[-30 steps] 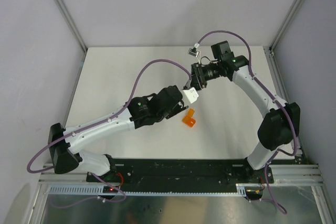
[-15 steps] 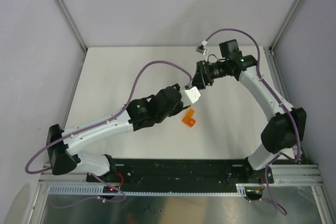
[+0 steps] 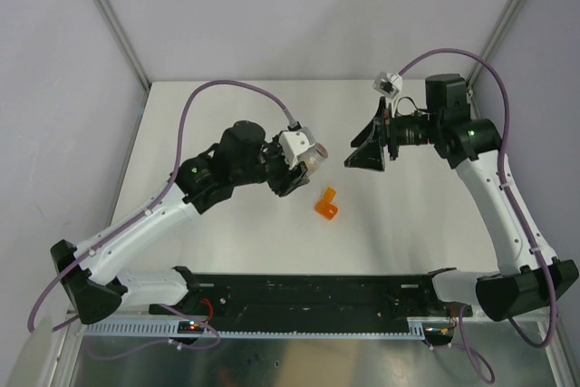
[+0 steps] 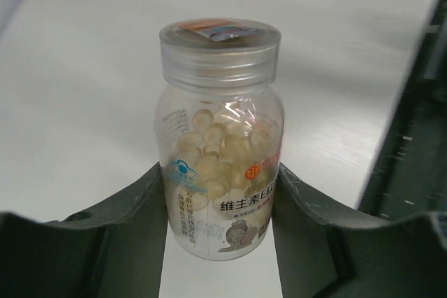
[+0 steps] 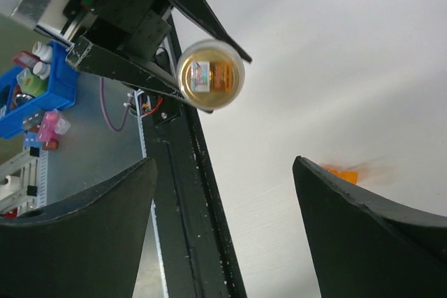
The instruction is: Sort the pills into containers
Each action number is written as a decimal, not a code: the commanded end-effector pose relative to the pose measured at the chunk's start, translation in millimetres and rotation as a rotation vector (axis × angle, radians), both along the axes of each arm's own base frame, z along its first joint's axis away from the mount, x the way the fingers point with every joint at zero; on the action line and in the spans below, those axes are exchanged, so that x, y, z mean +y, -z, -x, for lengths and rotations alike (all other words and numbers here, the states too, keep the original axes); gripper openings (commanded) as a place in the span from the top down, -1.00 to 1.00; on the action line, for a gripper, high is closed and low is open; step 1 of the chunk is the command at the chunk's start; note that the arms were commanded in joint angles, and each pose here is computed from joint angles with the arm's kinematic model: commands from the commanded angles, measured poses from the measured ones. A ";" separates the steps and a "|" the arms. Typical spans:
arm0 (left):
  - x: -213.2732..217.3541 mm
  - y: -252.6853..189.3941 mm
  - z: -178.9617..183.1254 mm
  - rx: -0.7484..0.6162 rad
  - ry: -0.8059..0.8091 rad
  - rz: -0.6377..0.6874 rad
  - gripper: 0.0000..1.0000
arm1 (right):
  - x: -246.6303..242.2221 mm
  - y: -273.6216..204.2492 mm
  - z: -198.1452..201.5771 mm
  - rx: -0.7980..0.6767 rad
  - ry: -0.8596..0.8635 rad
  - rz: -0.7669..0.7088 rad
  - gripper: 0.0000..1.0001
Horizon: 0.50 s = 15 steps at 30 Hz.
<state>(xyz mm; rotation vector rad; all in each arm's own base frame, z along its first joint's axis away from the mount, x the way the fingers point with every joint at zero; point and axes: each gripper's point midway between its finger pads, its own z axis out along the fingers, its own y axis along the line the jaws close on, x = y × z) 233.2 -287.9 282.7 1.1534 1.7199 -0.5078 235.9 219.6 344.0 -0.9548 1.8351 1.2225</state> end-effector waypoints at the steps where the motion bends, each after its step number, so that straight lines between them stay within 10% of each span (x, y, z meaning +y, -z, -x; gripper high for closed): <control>1: -23.1 -29.0 50.6 0.187 0.295 0.178 1.00 | 3.0 -17.6 18.2 -0.109 -0.079 -0.029 -0.69; 15: -38.2 -29.3 75.2 0.372 0.462 0.234 1.00 | 29.8 -15.8 50.3 -0.182 -0.252 0.012 -0.72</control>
